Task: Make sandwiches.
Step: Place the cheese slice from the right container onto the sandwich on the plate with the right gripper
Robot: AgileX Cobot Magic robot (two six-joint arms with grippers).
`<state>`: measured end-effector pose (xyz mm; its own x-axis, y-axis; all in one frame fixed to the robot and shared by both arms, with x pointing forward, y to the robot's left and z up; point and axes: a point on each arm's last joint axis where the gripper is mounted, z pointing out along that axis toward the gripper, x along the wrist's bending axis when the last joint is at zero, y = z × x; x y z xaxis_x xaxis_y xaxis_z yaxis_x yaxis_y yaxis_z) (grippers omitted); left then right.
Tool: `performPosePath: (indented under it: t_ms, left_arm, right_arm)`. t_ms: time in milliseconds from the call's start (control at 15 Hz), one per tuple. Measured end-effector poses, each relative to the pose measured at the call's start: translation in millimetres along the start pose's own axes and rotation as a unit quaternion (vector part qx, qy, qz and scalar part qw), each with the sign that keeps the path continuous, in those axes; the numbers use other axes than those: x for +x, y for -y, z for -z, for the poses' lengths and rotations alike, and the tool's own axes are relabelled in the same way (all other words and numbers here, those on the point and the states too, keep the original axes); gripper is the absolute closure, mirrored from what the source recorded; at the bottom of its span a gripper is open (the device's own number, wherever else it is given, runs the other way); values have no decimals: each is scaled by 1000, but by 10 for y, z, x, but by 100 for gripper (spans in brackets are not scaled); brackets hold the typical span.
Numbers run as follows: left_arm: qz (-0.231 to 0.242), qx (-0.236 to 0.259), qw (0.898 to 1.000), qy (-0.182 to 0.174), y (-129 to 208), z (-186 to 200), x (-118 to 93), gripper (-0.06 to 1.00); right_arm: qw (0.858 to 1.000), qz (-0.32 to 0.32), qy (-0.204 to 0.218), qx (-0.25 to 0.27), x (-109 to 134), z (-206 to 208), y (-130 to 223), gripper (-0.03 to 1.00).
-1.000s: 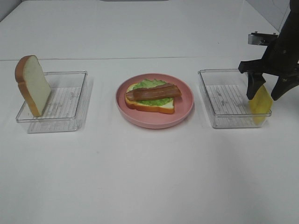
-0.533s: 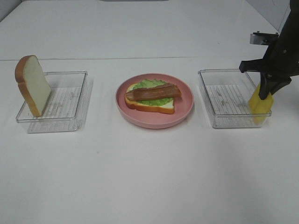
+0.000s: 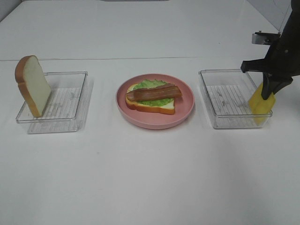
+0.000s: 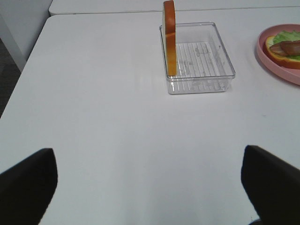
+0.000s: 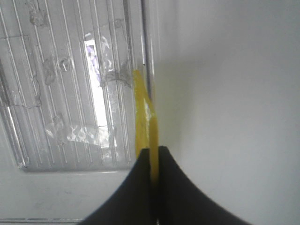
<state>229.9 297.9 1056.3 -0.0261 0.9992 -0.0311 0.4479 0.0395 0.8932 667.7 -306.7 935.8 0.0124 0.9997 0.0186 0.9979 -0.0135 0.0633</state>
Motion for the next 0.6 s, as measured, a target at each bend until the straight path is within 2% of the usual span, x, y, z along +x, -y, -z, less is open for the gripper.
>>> performPosePath:
  t_ms: [533, 600]
  left_arm:
    - [0, 0, 1000, 0, 0, 0, 0, -5]
    - [0, 0, 1000, 0, 0, 0, 0, -5]
  right_arm:
    - [999, -1, -4, -40, 19, 344, 22, 95]
    - [998, -7, -18, -56, 47, 482, 38, 95]
